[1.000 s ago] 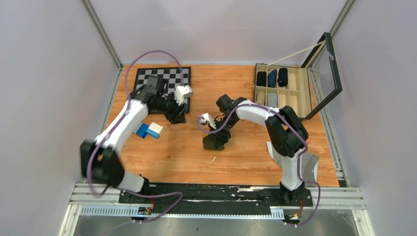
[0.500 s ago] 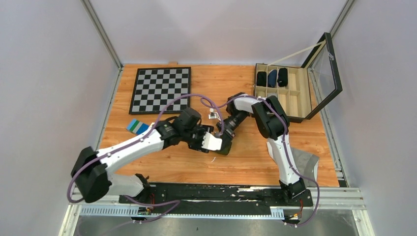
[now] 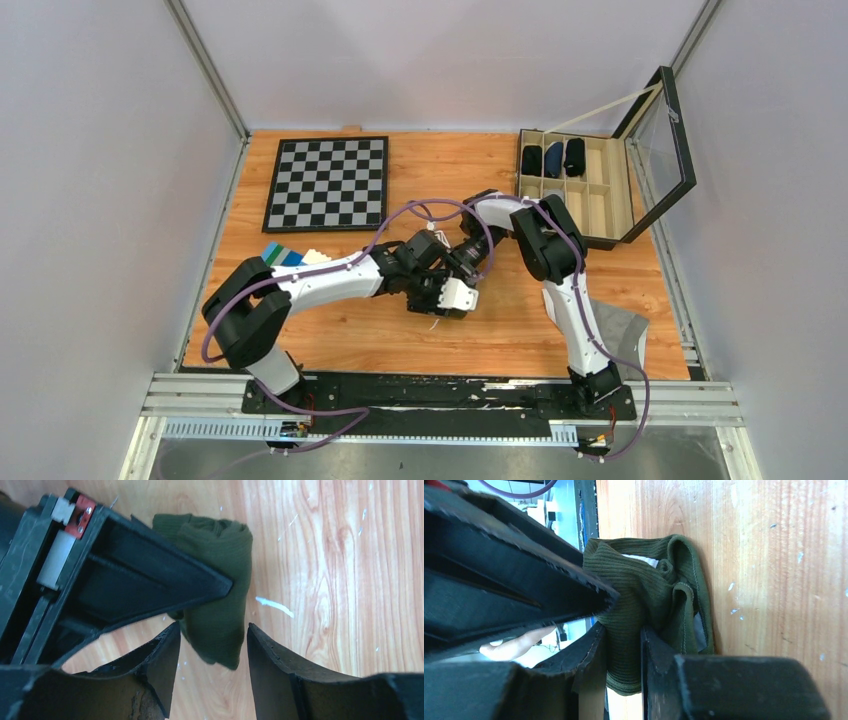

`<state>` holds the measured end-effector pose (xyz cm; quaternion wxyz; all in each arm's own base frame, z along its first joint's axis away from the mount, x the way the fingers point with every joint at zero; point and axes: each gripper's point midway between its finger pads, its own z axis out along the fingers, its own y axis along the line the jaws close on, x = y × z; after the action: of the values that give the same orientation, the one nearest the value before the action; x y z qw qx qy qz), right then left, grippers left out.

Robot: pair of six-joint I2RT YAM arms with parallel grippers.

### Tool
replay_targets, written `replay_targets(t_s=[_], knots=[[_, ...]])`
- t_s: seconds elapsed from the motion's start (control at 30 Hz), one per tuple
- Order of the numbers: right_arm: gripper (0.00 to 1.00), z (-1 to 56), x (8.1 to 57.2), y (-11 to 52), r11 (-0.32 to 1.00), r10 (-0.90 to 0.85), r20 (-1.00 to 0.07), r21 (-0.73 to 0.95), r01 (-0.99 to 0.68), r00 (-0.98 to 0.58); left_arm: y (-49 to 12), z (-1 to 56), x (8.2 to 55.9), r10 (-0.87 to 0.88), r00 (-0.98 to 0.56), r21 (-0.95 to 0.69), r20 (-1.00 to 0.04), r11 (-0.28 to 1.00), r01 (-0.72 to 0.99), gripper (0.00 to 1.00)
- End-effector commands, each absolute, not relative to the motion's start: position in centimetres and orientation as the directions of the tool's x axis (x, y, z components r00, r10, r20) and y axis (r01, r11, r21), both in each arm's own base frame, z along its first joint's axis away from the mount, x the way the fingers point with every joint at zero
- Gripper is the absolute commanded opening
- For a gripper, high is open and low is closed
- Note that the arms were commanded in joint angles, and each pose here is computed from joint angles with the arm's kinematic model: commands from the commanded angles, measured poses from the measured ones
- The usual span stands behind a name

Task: Roll the underwear
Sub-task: Roll the underwear to the center of the board.

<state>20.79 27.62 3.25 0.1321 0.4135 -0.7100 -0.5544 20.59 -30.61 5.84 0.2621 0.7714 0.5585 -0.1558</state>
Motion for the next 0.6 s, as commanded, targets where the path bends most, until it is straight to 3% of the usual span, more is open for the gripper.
replay_targets(t_s=[0.0, 0.07, 0.23, 0.3, 0.4, 0.57], knots=[[0.11, 0.2, 21.1, 26.7, 0.041, -0.787, -0.292, 0.854, -0.519, -0.544, -33.4, 6.1, 20.5, 0.750, 0.328, 0.224, -0.575, -0.241, 0.944, 0.58], [0.11, 0.2, 21.1, 26.7, 0.041, -0.787, -0.292, 0.854, -0.518, -0.544, -33.4, 5.3, 20.6, 0.763, 0.320, 0.211, -0.562, -0.242, 0.947, 0.51], [0.13, 0.3, 21.4, 26.7, 0.068, -0.782, -0.287, 0.843, -0.534, -0.554, -33.7, 4.6, 19.1, 0.770, 0.274, 0.102, -0.577, -0.264, 0.959, 0.14], [0.26, 1.2, 21.8, 26.7, 0.080, -0.782, -0.291, 0.831, -0.551, -0.552, -33.6, 4.4, 18.0, 0.773, 0.252, 0.048, -0.582, -0.277, 0.960, 0.05], [0.45, 4.5, 24.0, 26.2, 0.082, -0.775, -0.352, 0.768, -0.635, -0.525, -32.8, 4.2, 17.2, 0.794, 0.237, 0.016, -0.560, -0.275, 0.961, 0.02], [0.57, 12.1, 30.6, 21.8, 0.166, -0.712, -0.504, 0.555, -0.815, -0.489, -31.7, 4.6, 16.0, 0.826, 0.188, -0.060, -0.531, -0.258, 0.964, 0.00]])
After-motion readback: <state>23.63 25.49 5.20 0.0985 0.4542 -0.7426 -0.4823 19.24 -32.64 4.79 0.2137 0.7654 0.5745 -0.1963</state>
